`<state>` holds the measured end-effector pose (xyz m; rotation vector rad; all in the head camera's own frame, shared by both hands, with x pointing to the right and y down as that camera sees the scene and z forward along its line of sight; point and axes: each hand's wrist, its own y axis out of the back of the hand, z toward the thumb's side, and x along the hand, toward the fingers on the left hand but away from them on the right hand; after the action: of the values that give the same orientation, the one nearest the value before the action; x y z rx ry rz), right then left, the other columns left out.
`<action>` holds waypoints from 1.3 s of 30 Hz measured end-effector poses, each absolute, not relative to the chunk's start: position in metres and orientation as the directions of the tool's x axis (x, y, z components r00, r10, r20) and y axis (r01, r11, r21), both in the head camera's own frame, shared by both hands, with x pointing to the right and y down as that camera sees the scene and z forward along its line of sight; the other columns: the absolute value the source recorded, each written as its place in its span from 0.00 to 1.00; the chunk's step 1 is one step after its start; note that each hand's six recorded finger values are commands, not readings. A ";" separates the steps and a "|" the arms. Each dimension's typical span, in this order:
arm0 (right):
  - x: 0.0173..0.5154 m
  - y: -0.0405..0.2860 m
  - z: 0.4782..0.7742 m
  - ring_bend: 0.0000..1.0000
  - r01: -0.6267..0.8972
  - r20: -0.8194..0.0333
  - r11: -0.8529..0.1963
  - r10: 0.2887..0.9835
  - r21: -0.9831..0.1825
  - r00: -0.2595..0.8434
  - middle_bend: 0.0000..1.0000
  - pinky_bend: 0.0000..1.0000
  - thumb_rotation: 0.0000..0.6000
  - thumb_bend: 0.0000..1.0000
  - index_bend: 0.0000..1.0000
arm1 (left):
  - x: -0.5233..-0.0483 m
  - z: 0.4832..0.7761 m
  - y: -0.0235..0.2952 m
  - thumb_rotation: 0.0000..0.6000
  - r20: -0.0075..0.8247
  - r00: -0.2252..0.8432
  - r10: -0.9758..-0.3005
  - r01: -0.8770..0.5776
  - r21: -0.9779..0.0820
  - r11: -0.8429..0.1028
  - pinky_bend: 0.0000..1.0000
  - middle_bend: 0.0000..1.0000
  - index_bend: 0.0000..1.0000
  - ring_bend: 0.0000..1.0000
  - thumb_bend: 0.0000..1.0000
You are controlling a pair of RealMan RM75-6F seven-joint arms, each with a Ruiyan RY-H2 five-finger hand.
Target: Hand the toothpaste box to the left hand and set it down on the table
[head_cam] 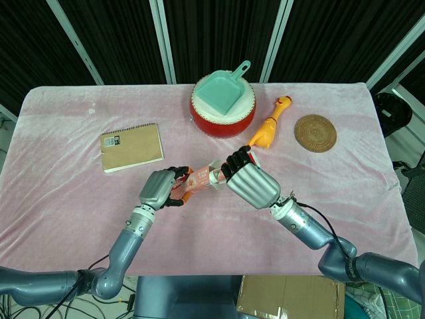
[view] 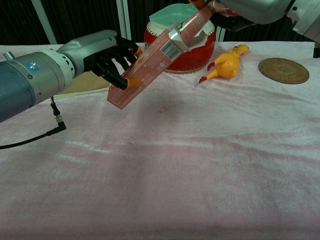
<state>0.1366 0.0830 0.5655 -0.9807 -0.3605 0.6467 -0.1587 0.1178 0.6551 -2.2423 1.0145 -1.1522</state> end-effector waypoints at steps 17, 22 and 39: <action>0.137 0.082 0.564 0.48 -0.338 0.003 0.403 0.647 -0.850 0.762 0.55 0.45 1.00 0.43 0.66 | -0.160 0.654 0.119 1.00 0.523 0.385 -0.760 -0.417 -0.636 -0.649 0.43 0.37 0.42 0.30 0.43; 0.137 0.083 0.565 0.47 -0.341 0.001 0.410 0.640 -0.846 0.768 0.55 0.45 1.00 0.43 0.66 | -0.161 0.652 0.117 1.00 0.535 0.379 -0.755 -0.419 -0.629 -0.655 0.43 0.37 0.42 0.30 0.43; 0.138 0.086 0.568 0.47 -0.343 -0.006 0.408 0.637 -0.846 0.771 0.55 0.45 1.00 0.43 0.66 | -0.157 0.651 0.118 1.00 0.577 0.373 -0.727 -0.397 -0.609 -0.687 0.43 0.37 0.42 0.30 0.43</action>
<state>0.1382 0.0855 0.5678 -0.9687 -0.3428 0.6332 -0.1574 0.1182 0.6509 -2.2706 0.9801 -1.2334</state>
